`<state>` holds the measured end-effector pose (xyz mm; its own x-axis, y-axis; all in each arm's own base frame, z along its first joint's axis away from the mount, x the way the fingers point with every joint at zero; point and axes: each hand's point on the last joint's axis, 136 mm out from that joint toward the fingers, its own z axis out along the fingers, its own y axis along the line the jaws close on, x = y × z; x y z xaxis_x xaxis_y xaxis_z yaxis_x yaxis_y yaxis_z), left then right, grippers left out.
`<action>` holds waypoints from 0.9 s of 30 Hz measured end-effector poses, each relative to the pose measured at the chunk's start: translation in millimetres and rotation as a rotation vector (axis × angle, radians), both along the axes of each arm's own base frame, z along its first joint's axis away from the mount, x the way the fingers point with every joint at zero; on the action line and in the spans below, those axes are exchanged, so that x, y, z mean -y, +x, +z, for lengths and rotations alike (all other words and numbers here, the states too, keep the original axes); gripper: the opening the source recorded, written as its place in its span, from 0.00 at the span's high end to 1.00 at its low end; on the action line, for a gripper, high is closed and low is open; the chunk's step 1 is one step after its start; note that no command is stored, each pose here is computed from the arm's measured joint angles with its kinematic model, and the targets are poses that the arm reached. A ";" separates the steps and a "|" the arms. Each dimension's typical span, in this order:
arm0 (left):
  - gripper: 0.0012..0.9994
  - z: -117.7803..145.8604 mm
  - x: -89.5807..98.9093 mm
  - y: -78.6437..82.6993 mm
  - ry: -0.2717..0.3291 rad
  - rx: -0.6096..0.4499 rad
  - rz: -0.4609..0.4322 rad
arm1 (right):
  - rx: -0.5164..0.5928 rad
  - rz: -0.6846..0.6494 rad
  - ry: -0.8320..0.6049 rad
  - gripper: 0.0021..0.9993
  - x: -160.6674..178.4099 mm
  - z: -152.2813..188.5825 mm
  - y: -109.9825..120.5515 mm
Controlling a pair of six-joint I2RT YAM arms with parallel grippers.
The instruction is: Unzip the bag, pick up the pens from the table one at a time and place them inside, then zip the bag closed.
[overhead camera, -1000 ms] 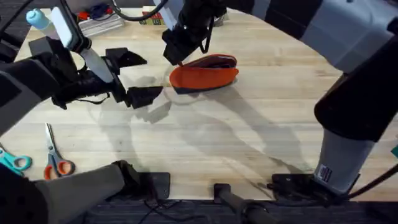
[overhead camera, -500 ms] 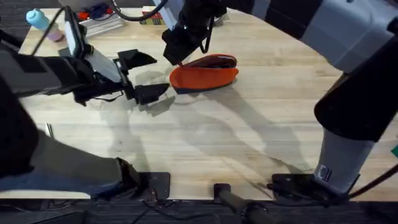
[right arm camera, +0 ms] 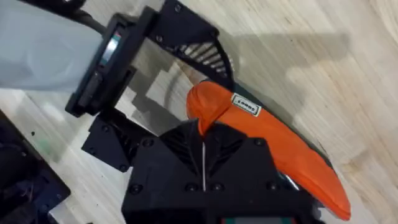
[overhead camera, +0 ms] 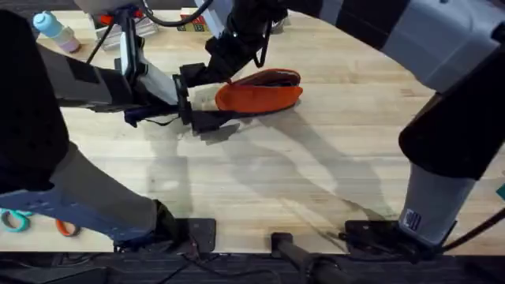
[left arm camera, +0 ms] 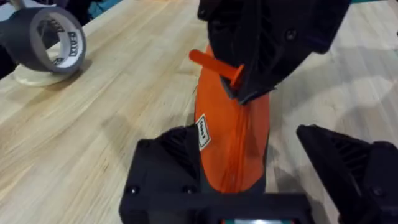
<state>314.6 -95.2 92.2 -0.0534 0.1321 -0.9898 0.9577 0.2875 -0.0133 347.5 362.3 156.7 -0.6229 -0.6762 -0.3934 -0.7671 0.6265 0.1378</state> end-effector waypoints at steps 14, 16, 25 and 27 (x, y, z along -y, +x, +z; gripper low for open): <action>0.26 -0.1 1.4 -0.4 0.000 0.000 -0.004 | 0.000 0.000 0.000 0.97 0.0 0.0 0.0; 0.30 0.0 1.1 -0.2 0.001 0.001 -0.004 | 0.000 0.000 0.000 0.97 0.0 0.0 0.0; 0.64 1.6 -12.7 3.4 -0.008 0.003 0.039 | 0.000 0.000 0.000 0.97 0.0 0.0 0.0; 0.73 2.2 -14.5 3.7 -0.013 0.003 0.044 | 0.000 0.000 0.000 0.97 0.0 0.0 0.0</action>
